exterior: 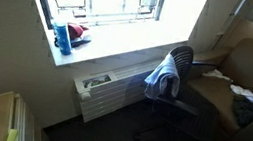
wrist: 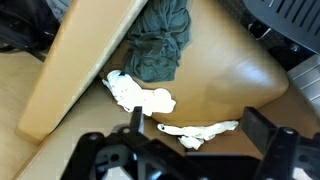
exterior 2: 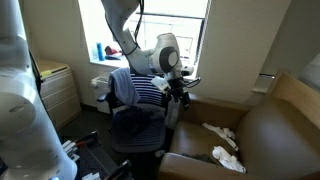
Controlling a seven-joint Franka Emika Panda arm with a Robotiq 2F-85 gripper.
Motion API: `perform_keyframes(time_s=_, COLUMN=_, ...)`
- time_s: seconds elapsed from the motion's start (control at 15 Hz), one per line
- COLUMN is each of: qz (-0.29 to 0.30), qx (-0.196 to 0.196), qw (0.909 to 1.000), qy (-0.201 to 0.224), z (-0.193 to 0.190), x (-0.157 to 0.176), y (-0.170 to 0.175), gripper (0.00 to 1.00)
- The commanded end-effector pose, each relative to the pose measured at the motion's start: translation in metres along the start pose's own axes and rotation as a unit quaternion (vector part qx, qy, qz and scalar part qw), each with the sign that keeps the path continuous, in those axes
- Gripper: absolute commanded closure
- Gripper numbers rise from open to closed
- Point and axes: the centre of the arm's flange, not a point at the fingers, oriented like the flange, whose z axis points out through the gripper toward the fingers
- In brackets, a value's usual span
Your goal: Move the black cloth from the brown couch to the black chair then move the blue cloth from the black chair to the brown couch
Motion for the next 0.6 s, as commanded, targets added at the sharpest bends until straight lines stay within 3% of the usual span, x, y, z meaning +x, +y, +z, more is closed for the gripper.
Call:
perform_keyframes(time_s=0.0, qz=0.09, qx=-0.01, qw=0.9956, qy=-0.026, z=0.051, x=0.016, y=-0.019, gripper=0.0)
perform_keyframes(time_s=0.2, qz=0.175, qx=-0.001, qw=0.9827, qy=-0.06, z=0.108, x=0.029, y=-0.028, gripper=0.0)
perform_keyframes(time_s=0.47, qz=0.29, qx=-0.031, qw=0.9523, qy=-0.09, z=0.194, x=0.046, y=-0.02, gripper=0.0)
perform_keyframes(time_s=0.53, qz=0.25, qx=-0.014, qw=0.9643, qy=-0.087, z=0.15, x=0.021, y=-0.018, gripper=0.0)
